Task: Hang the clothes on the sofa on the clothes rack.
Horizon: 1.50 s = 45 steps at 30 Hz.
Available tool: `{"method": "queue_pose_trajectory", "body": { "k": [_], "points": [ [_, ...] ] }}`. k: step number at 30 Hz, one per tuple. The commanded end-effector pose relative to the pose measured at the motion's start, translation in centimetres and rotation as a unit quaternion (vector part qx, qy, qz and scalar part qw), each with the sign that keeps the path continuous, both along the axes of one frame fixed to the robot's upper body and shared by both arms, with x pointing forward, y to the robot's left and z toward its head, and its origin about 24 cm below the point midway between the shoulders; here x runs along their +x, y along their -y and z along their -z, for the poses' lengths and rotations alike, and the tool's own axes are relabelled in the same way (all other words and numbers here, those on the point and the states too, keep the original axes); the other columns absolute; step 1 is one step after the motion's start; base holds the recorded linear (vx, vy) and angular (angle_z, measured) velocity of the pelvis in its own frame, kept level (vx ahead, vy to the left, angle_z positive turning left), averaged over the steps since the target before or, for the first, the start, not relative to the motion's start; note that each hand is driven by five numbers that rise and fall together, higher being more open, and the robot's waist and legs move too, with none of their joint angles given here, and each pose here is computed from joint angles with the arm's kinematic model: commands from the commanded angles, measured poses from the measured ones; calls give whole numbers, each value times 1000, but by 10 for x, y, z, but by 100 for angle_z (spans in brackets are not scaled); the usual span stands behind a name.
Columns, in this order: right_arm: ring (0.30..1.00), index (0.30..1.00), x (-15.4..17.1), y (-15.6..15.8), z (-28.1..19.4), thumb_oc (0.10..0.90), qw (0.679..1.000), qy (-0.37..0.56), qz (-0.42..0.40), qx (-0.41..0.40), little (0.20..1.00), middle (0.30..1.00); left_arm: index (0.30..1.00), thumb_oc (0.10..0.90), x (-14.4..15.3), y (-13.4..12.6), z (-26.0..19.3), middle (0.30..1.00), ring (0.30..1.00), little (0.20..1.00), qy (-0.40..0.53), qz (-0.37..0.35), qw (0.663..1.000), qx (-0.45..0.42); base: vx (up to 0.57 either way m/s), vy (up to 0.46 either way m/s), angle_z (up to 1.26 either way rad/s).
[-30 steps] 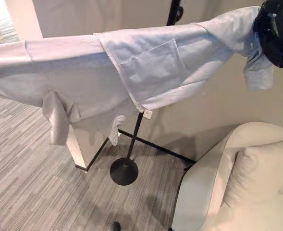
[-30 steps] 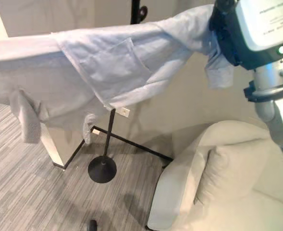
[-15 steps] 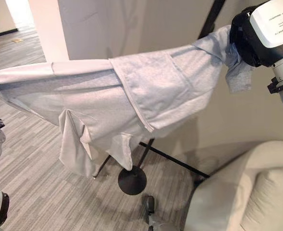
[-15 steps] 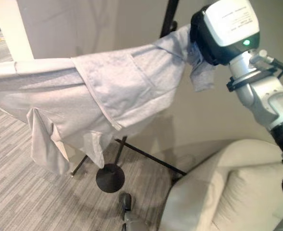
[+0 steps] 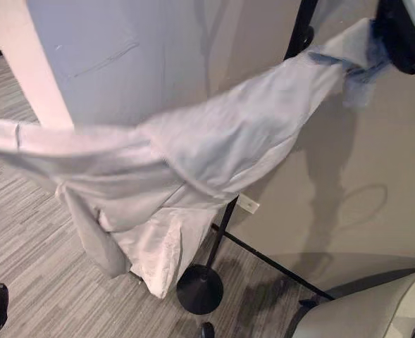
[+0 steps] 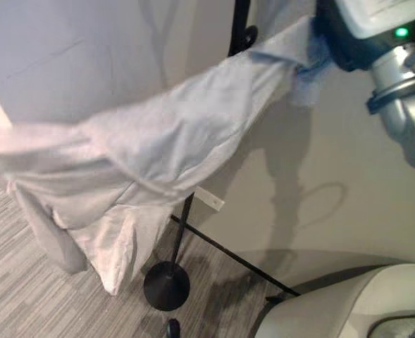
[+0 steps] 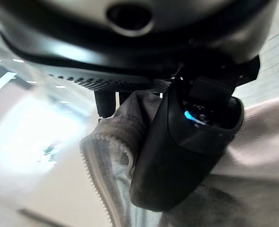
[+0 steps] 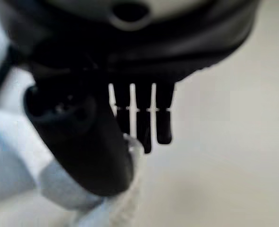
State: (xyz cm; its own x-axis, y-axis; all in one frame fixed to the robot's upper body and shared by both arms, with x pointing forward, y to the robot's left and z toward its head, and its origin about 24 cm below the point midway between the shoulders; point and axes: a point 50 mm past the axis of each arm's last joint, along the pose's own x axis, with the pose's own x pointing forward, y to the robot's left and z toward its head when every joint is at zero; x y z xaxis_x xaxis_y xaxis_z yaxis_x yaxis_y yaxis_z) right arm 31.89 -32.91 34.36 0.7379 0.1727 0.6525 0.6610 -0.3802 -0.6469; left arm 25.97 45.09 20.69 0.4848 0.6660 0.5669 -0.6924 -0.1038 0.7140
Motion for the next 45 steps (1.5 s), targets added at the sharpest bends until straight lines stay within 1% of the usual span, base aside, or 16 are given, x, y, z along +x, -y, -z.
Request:
{"method": "queue_pose_trajectory", "body": {
  "k": [1,5,9,15,20,27,34,35,36,38,39,40,42,43,44,45],
  "points": [
    [300,300,-59,54,-55,400,980,155,115,48,300,300,300,400,-18,-10,-33,300,300,300,37,-9,998,56,90,-18,-11],
    [300,300,-66,62,-30,400,979,159,112,63,300,300,300,400,-20,-1,1,300,300,300,47,18,999,15,53,-4,-8],
    [300,300,-77,79,16,400,975,151,121,113,300,300,300,400,-21,11,36,300,300,300,31,47,998,-19,24,0,0],
    [300,300,-91,95,71,400,969,109,145,170,300,300,300,400,-4,46,72,300,300,300,23,105,992,-64,19,14,-10],
    [300,300,-95,83,119,400,968,58,127,207,300,300,300,400,-14,63,125,300,300,300,-28,110,986,-121,9,3,-4],
    [300,300,-102,80,133,400,972,26,131,194,300,300,300,400,-29,64,144,300,300,300,-58,99,985,-129,5,0,-2],
    [300,300,-121,83,128,400,977,44,145,149,300,300,300,400,-33,67,111,300,300,300,-31,134,990,-31,-12,7,4],
    [300,300,-131,81,129,400,978,59,140,139,300,300,300,400,-36,74,80,300,300,300,5,165,985,48,-29,18,-4],
    [300,300,-133,80,130,400,978,59,141,139,300,300,300,400,-37,75,80,300,300,300,4,165,985,49,-83,19,-7],
    [300,300,-137,78,136,400,978,57,136,145,300,300,300,400,-40,79,58,300,300,300,35,175,979,99,-32,22,0],
    [300,300,-139,72,142,400,978,55,122,158,300,300,300,400,-43,85,32,300,300,300,77,183,969,148,-10,43,1],
    [300,300,-139,72,143,400,978,55,122,159,300,300,300,400,-44,85,31,300,300,300,77,182,969,150,-54,44,-1],
    [300,300,-139,61,155,400,977,42,95,188,300,300,300,400,-48,94,-4,300,300,300,132,190,949,215,-57,53,-1],
    [300,300,-139,52,171,400,973,25,74,219,300,300,300,400,-52,104,-34,300,300,300,176,193,926,274,-50,49,-1],
    [300,300,-139,51,172,400,972,25,73,221,300,300,300,400,-53,104,-35,300,300,300,176,193,925,276,-107,65,1],
    [300,300,-135,34,192,400,961,2,36,273,300,300,300,400,-57,123,-74,300,300,300,239,212,885,340,-53,39,-1]
  ]
}}
